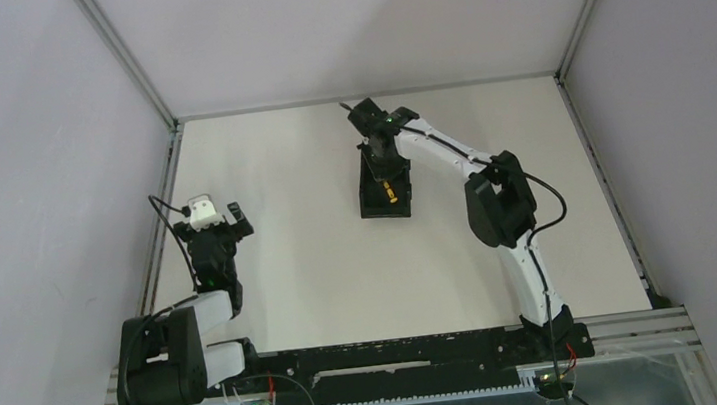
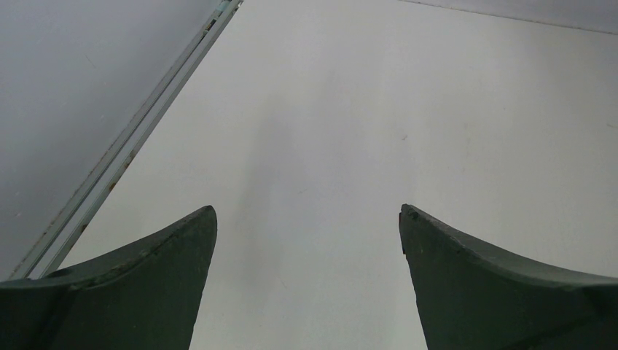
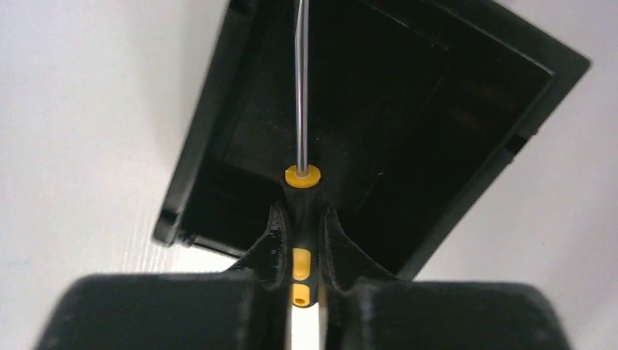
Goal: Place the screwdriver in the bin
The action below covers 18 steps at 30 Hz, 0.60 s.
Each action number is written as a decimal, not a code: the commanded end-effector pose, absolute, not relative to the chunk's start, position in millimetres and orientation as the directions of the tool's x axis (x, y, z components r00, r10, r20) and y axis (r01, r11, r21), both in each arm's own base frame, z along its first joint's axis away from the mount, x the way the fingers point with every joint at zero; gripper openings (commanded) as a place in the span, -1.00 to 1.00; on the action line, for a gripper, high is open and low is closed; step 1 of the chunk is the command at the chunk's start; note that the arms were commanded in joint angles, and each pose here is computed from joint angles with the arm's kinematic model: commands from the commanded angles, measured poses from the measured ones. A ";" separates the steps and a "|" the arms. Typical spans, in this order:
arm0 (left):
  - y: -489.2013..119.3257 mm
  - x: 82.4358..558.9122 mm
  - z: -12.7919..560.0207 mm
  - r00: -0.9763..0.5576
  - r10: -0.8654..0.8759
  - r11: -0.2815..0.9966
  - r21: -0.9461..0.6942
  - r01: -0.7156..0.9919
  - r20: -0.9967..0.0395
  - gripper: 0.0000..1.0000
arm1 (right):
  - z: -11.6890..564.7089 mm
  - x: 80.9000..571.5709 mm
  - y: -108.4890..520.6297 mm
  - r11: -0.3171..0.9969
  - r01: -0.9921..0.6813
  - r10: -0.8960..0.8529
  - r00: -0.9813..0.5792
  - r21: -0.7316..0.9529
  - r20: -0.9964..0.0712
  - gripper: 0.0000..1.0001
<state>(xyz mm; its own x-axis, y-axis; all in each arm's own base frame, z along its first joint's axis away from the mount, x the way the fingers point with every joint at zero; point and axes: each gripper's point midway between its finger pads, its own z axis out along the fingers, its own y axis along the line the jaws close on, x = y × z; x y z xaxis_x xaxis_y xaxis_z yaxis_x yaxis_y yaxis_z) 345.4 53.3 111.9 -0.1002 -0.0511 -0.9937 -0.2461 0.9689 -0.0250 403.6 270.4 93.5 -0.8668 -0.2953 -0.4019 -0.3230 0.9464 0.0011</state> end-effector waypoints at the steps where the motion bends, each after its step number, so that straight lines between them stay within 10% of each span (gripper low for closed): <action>1: 53.5 357.7 138.3 -0.027 -0.030 0.970 -0.023 -0.242 -0.999 1.00 | 85.3 423.7 261.4 0.948 -0.311 -0.306 -0.839 -0.065 -0.450 -0.65; 5: 53.4 357.6 138.1 -0.028 -0.030 0.970 -0.023 -0.241 -0.999 1.00 | 89.6 426.3 263.7 0.945 -0.319 -0.316 -0.826 -0.075 -0.467 -0.24; 15: 53.4 357.5 137.8 -0.028 -0.032 0.970 -0.024 -0.242 -0.999 1.00 | 177.2 420.8 264.0 0.955 -0.297 -0.241 -0.749 -0.012 -0.617 -0.16; 18: 53.5 357.5 138.0 -0.028 -0.031 0.970 -0.023 -0.242 -0.999 1.00 | 211.3 410.1 257.0 0.953 -0.303 -0.213 -0.702 0.014 -0.680 0.17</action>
